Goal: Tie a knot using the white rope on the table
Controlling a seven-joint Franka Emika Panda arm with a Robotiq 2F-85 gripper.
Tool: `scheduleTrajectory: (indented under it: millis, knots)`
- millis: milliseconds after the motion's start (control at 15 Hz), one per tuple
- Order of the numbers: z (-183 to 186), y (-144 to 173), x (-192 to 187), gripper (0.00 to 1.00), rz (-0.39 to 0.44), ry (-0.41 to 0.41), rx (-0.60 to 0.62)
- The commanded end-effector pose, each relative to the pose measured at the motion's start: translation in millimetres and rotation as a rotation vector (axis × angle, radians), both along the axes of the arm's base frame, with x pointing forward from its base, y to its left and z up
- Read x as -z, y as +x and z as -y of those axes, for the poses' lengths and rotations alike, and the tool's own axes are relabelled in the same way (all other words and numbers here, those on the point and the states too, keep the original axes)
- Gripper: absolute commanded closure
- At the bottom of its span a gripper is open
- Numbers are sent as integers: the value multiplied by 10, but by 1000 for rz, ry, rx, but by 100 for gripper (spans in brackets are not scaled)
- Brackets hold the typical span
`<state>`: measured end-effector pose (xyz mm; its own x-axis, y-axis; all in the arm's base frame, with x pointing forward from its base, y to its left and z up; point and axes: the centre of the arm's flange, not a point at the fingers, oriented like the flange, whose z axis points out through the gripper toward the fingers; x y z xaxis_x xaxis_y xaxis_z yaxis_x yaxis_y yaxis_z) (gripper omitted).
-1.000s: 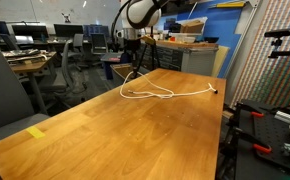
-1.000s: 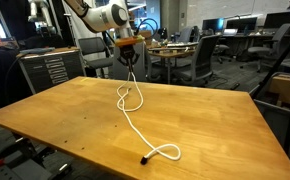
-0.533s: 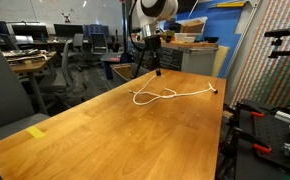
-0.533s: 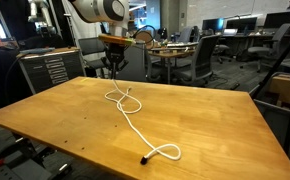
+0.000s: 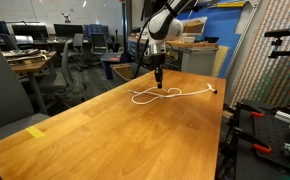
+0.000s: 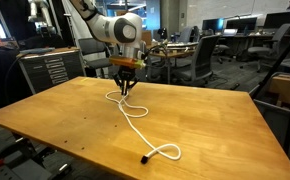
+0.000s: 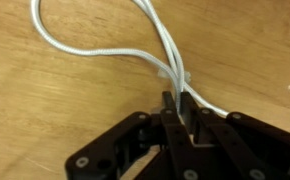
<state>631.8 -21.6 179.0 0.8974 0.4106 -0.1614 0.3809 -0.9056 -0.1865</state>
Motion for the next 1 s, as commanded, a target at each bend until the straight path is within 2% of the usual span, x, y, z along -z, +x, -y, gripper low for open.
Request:
scheduleTrajectory:
  millis: [0,200,467,533,667,800,933]
  knots:
    - [-189,197,150,53,93,-41,-40]
    - [-399,237,85,29,146,-69,-103]
    - [-680,182,-355,1,142,-218,-174]
    - [-734,176,-504,0,159,-260,-183]
    - [-816,223,-712,0,169,-288,-199]
    - [-872,355,-780,0,184,-253,-203]
    - [-903,552,-672,0,222,-210,-195]
